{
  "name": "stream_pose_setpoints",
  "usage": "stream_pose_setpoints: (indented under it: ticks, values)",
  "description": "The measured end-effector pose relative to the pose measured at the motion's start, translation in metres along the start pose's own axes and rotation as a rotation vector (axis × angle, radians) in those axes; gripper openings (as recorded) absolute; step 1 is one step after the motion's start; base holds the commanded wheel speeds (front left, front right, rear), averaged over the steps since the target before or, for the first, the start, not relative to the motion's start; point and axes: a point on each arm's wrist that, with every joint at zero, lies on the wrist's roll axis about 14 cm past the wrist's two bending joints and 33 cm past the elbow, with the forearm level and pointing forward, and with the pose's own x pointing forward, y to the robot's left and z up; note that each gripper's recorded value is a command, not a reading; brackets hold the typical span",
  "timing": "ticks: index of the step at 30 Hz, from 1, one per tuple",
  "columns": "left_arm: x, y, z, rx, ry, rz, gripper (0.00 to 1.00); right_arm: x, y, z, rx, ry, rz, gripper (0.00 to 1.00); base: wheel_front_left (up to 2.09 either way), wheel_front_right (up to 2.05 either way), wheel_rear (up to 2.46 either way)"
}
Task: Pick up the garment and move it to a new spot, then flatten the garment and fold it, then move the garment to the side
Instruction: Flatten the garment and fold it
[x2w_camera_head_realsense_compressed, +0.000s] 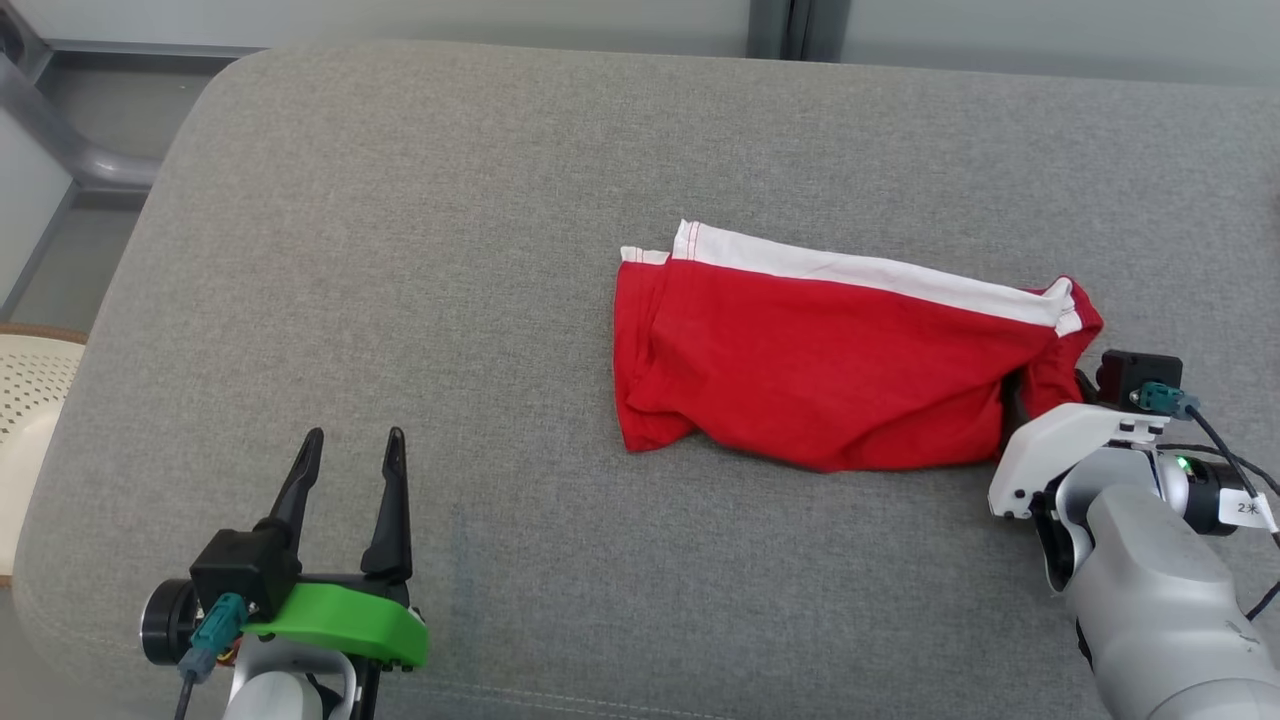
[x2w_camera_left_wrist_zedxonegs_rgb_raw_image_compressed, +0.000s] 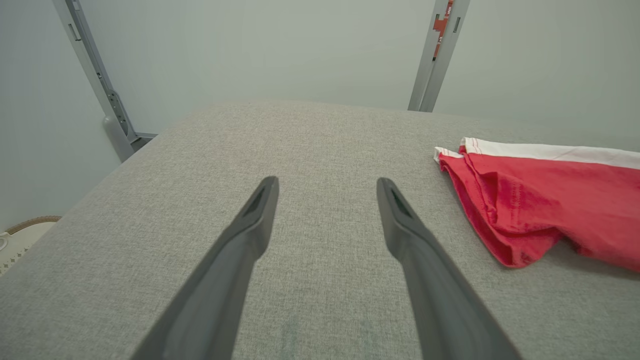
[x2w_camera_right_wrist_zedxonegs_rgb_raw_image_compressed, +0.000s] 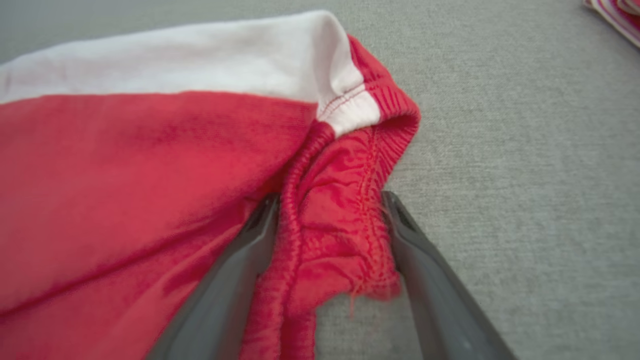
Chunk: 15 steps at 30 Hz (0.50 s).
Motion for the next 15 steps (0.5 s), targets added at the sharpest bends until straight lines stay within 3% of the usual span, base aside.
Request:
stream_pose_setpoints:
  ticks: [1,2,3,4,8,15]
  values:
    - [0.0,0.001,0.0,0.001,0.001,0.002,1.0,0.001,0.003,-0.001,-0.004,0.007,0.007,1.0,0.0,0.0,0.0]
    - [-0.001,0.001,-0.001,0.002,0.003,0.004,1.0,0.002,0.006,-0.001,-0.002,0.01,0.013,0.68,0.0,0.0,0.0]
    - [-0.001,0.002,-0.001,0.002,0.004,0.006,1.0,0.002,0.008,-0.001,0.006,0.011,0.016,0.22,0.0,0.0,0.0]
    - [-0.002,0.003,-0.001,0.002,0.004,0.008,1.0,0.002,0.011,-0.001,0.009,0.013,0.021,0.0,0.0,0.0,0.0]
    - [-0.003,0.004,0.0,0.001,0.0,0.013,1.0,0.0,0.016,-0.001,0.01,0.015,0.032,0.0,0.0,0.0,0.0]
    - [-0.012,0.004,0.006,0.001,-0.02,0.011,1.0,-0.019,-0.011,0.005,-0.031,-0.001,-0.013,0.0,0.0,0.0,0.0]
